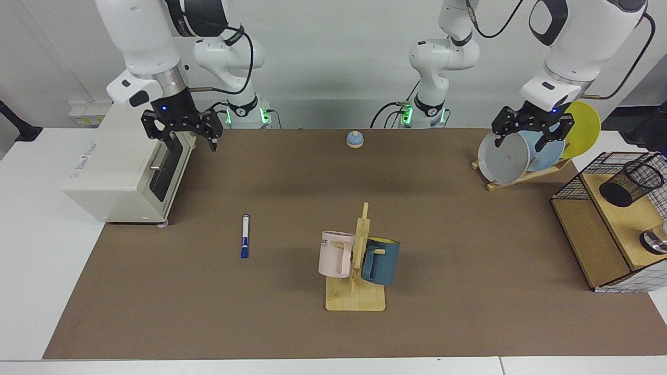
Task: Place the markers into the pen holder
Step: 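Reach the right gripper toward the blue-capped marker on the table, then close the right gripper on the marker and lift it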
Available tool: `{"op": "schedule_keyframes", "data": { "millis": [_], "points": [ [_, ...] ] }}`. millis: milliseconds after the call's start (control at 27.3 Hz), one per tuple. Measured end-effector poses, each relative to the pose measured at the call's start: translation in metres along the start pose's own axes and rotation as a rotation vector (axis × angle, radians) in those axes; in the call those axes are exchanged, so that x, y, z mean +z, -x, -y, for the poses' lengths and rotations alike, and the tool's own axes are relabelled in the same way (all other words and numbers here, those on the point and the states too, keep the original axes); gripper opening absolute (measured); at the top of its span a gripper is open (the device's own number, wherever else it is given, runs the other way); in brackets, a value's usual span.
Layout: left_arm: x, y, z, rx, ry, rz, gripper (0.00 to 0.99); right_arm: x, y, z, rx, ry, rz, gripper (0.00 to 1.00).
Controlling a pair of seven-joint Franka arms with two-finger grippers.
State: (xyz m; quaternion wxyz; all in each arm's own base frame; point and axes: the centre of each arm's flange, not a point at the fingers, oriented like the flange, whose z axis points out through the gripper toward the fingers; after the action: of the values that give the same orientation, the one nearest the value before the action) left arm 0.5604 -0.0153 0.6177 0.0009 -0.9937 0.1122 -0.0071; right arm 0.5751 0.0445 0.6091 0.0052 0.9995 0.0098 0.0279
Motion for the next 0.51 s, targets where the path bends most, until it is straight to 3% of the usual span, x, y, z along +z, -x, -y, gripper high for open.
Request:
{"op": "schedule_keyframes", "data": {
  "millis": [513],
  "points": [
    [0.000, -0.001, -0.003, 0.001, 0.020, -0.003, 0.991, 0.130, -0.046, 0.036, 0.004, -0.023, 0.019, 1.00]
  ]
}}
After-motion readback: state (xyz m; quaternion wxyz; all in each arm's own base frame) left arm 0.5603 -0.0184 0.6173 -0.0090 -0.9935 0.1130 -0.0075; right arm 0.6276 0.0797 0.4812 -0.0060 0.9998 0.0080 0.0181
